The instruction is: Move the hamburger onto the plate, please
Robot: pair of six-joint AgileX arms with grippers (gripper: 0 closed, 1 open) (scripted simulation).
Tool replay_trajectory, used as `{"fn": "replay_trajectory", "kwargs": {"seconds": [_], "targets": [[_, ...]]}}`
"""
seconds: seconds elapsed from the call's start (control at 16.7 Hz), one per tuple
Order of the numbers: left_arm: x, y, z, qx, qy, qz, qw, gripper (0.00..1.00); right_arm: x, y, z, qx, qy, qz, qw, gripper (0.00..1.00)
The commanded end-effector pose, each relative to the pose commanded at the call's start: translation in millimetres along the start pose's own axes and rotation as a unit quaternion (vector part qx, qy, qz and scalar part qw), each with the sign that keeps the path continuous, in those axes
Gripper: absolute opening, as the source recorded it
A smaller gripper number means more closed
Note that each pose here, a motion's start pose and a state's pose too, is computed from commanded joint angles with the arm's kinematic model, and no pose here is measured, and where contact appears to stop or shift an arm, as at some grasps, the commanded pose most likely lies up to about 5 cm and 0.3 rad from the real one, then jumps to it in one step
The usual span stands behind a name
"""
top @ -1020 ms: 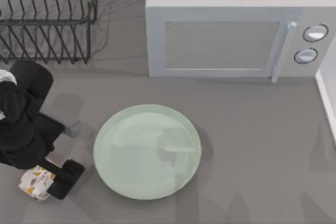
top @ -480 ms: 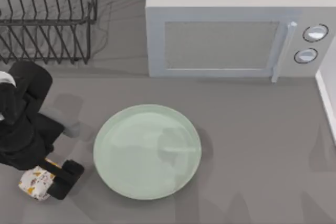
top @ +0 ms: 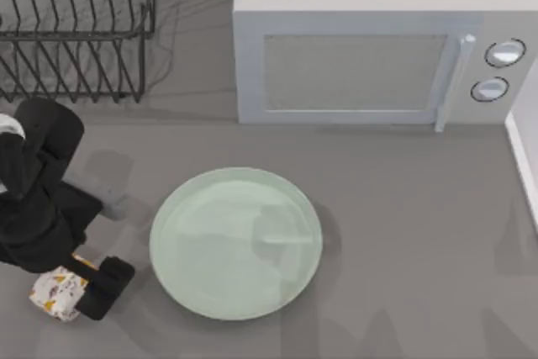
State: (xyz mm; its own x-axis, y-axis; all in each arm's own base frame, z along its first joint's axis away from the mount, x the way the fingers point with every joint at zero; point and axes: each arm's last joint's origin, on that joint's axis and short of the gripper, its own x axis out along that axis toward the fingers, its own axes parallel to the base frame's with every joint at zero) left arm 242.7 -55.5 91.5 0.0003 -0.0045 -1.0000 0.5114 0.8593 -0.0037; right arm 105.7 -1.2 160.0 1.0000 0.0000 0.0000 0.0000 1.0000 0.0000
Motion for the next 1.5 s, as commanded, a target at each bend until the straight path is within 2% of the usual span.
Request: {"fn": "replay_trajectory", "kwargs": {"seconds": [0.12,0.18,0.6,0.66,0.9,1.32,1.5], "targets": [[0.0,0.0,0.0,0.000,0.000,0.000,1.000,0.02,0.0,0.0,0.0,0.000,0.000,0.000,1.000,1.00],[0.0,0.0,0.0,0.000,0.000,0.000,1.000,0.00,0.0,0.0,0.0,0.000,0.000,0.000,1.000,1.00],[0.0,0.0,0.0,0.000,0.000,0.000,1.000,0.00,0.0,0.0,0.0,0.000,0.000,0.000,1.000,1.00],[-22.2,0.9,1.1,-0.002,-0.018,0.002,1.000,0.00,0.0,0.0,0.0,0.000,0.000,0.000,1.000,1.00],[-39.6,1.9,7.0,0.001,-0.021,0.003,1.000,0.00,0.0,0.0,0.0,0.000,0.000,0.000,1.000,1.00],[-113.8,0.9,3.0,-0.001,-0.012,0.000,1.000,0.00,0.0,0.0,0.0,0.000,0.000,0.000,1.000,1.00],[-122.2,0.5,1.4,-0.002,-0.018,0.002,1.000,0.00,0.0,0.0,0.0,0.000,0.000,0.000,1.000,1.00]]}}
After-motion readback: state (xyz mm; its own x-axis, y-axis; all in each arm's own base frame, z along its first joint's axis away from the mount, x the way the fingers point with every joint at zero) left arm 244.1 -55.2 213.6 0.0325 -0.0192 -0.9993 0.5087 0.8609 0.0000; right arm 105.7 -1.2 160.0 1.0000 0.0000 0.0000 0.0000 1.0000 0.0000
